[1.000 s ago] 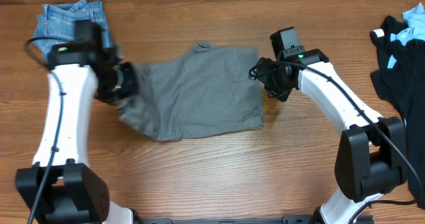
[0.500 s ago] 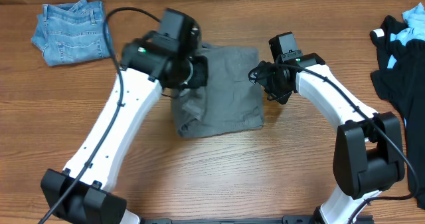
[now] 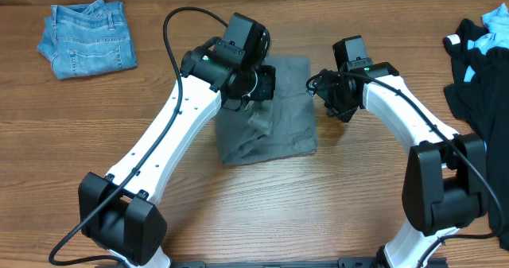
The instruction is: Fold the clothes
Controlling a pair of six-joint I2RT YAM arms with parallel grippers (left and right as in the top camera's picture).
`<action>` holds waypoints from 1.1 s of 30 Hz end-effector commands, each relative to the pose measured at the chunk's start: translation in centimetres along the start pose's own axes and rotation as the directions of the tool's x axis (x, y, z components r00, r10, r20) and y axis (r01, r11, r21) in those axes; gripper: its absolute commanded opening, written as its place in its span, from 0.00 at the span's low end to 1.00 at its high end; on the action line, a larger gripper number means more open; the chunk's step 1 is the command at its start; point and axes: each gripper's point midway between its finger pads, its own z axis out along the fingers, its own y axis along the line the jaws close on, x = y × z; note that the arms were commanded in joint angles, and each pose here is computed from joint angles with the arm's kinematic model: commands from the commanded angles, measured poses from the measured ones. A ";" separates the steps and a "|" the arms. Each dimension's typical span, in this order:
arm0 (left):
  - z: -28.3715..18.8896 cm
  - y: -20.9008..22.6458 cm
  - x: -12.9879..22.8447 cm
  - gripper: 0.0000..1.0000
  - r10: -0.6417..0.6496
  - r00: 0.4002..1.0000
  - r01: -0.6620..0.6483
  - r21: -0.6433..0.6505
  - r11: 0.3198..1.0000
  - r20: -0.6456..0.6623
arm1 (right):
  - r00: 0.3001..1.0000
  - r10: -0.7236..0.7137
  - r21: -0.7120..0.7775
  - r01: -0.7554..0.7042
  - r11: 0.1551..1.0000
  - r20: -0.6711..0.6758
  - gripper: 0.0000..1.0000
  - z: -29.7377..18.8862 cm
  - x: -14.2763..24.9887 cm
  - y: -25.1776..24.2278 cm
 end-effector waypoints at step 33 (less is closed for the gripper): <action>10.9 -4.6 4.8 0.84 0.288 0.937 -0.227 0.284 0.931 -0.195 | 0.996 0.043 -0.032 -0.045 0.998 -0.079 0.80 1.1 -1.8 -2.5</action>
